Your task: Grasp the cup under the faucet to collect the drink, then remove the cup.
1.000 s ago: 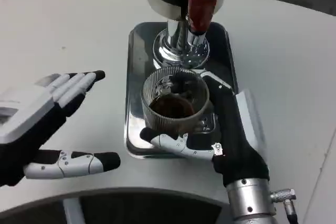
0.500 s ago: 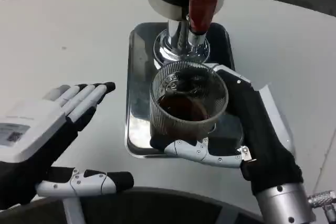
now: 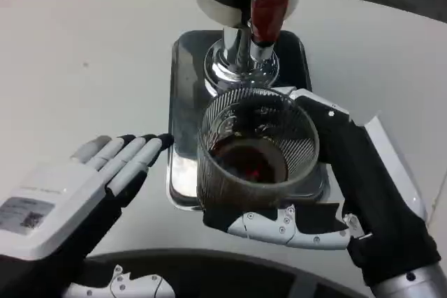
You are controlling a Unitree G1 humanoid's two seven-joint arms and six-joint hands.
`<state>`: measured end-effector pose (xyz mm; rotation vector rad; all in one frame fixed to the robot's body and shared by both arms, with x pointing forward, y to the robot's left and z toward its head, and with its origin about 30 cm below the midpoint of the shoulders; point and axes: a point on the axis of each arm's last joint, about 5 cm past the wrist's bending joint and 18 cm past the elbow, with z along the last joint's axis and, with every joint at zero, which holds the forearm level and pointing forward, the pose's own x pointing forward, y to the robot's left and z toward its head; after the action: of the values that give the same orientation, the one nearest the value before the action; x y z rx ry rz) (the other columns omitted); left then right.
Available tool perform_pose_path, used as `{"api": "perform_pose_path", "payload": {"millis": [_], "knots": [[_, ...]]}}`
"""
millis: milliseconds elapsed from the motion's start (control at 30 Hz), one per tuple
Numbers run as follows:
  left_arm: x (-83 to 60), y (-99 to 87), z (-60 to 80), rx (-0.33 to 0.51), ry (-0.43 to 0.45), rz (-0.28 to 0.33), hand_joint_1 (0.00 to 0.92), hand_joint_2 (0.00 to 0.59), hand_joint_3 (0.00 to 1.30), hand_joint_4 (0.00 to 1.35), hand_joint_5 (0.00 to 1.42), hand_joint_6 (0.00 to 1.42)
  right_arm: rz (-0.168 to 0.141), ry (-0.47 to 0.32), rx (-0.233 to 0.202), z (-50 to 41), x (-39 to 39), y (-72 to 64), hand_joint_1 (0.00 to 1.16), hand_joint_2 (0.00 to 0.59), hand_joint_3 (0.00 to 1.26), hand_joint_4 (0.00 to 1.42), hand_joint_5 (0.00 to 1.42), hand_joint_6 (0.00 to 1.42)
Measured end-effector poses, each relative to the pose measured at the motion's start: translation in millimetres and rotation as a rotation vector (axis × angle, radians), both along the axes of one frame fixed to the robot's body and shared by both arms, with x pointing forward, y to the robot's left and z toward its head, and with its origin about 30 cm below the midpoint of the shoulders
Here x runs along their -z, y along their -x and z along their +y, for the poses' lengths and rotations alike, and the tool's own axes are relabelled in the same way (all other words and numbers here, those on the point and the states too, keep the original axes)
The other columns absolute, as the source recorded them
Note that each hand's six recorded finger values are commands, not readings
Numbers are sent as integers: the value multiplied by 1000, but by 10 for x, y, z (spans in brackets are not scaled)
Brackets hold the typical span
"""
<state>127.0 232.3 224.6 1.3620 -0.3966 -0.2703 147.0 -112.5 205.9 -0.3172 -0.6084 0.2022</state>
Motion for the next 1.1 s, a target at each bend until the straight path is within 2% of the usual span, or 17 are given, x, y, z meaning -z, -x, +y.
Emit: {"api": "perform_pose_path", "payload": {"millis": [200, 300, 367, 433, 500, 600, 667, 1100], "knots": [[18, 63, -36, -3, -9, -13, 0, 1, 0, 0, 0, 0, 40, 6, -20, -29, 29, 146, 1138, 124, 638, 841, 955, 1381], [21, 66, -63, 9, -5, -15, 0, 0, 0, 0, 0, 0, 59, 10, -14, -52, 50, 204, 1138, 124, 638, 841, 955, 1381], [31, 63, -81, 17, -7, -10, 0, 0, 0, 0, 0, 0, 86, 15, -6, -68, 85, 232, 1138, 124, 638, 841, 955, 1382], [40, 58, -109, 29, -11, -9, 0, 0, 0, 0, 0, 0, 100, 18, 3, -81, 103, 246, 1138, 124, 638, 841, 955, 1382], [34, 51, -128, 35, -20, -18, 0, 0, 0, 0, 0, 0, 90, 18, 9, -95, 86, 258, 1138, 124, 638, 841, 955, 1382], [28, 45, -134, 38, -22, -24, 0, 0, 0, 0, 0, 0, 40, 13, 16, -119, 8, 298, 1137, 124, 638, 845, 955, 1382], [24, 41, -137, 39, -22, -27, 0, 0, 0, 0, 0, 0, 29, 12, 18, -127, -12, 321, 1137, 124, 639, 848, 955, 1383], [20, 44, -144, 40, -19, -27, 0, 0, 0, 0, 0, 0, 53, 10, 19, -132, -4, 418, 1132, 123, 639, 851, 955, 1383]]}}
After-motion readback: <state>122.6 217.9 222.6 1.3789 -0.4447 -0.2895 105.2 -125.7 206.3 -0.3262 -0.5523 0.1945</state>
